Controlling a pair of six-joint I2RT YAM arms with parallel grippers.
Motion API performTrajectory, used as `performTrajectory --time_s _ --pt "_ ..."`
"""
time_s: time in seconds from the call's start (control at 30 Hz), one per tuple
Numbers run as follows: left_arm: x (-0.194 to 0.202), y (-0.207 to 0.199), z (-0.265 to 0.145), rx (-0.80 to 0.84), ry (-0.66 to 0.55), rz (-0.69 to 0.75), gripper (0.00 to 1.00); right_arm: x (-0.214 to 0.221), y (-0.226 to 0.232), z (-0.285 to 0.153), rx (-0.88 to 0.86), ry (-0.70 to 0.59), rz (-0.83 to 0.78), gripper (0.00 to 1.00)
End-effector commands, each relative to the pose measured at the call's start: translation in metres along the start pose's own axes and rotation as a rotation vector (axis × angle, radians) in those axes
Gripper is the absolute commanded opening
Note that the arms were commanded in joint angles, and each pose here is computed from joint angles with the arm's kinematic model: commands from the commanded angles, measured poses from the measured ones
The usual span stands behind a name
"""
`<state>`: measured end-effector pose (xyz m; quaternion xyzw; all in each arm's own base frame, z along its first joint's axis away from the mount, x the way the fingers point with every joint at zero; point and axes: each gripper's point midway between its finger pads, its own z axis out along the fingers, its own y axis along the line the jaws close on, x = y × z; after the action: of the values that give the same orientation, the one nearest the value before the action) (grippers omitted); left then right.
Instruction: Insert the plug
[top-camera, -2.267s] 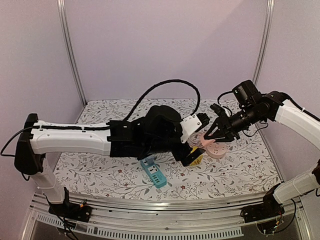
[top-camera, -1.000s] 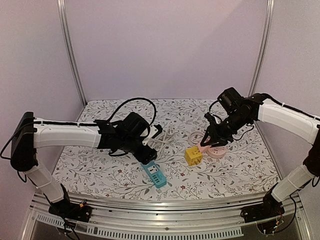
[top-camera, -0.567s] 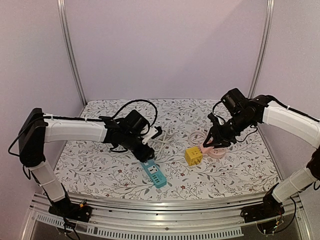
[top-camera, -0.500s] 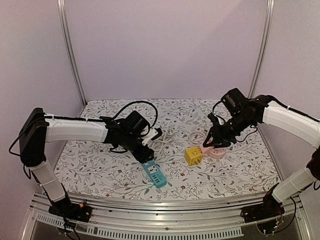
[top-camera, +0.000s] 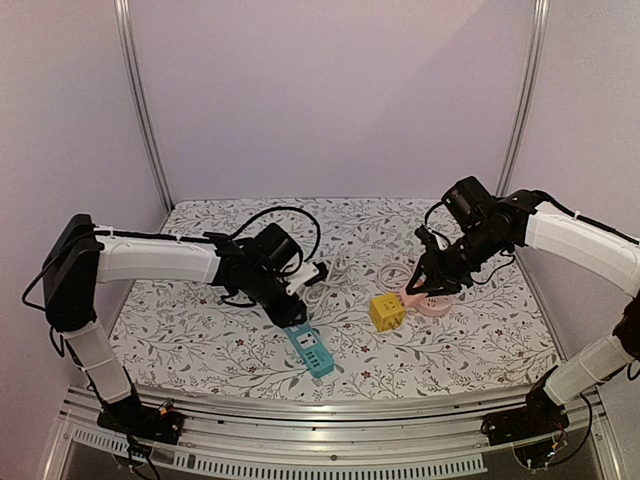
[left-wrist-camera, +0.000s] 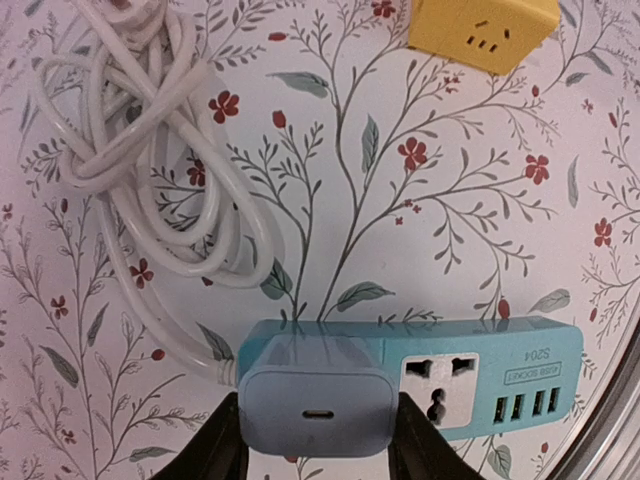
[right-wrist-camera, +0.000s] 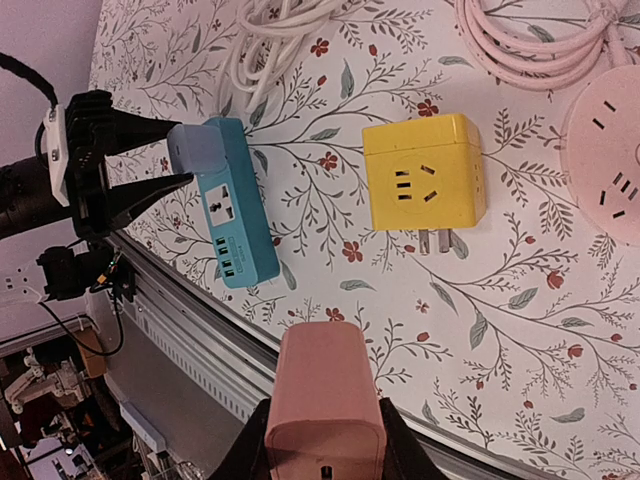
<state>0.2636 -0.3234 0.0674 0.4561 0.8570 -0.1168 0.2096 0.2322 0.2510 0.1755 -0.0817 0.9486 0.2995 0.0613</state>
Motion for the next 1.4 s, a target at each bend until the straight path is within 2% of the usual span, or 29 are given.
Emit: performTrajectory --time_s 0.0,0.07,0.43,0.83,1.1,1.37 --pt "-0.013 -0.002 0.004 0.038 -0.015 0.022 0.40 0.000 -0.002 0.003 0.015 0.007 -0.020 0.00" --pt "-0.019 -0.004 0.002 0.049 -0.026 0.029 0.36 0.002 -0.004 0.002 0.020 0.008 -0.021 0.00" --pt "-0.054 -0.046 0.007 0.130 -0.083 0.058 0.34 0.025 -0.029 -0.006 0.111 0.009 -0.021 0.00" --pt "-0.094 -0.107 0.023 0.209 -0.117 0.123 0.34 0.045 -0.041 -0.017 0.140 -0.001 -0.008 0.00" --pt "-0.106 -0.100 0.004 0.158 -0.151 0.126 0.37 0.037 -0.028 -0.015 0.085 -0.009 -0.028 0.00" --pt "-0.091 -0.061 -0.033 0.036 -0.113 0.044 0.35 0.027 -0.023 -0.009 0.073 -0.010 -0.025 0.00"
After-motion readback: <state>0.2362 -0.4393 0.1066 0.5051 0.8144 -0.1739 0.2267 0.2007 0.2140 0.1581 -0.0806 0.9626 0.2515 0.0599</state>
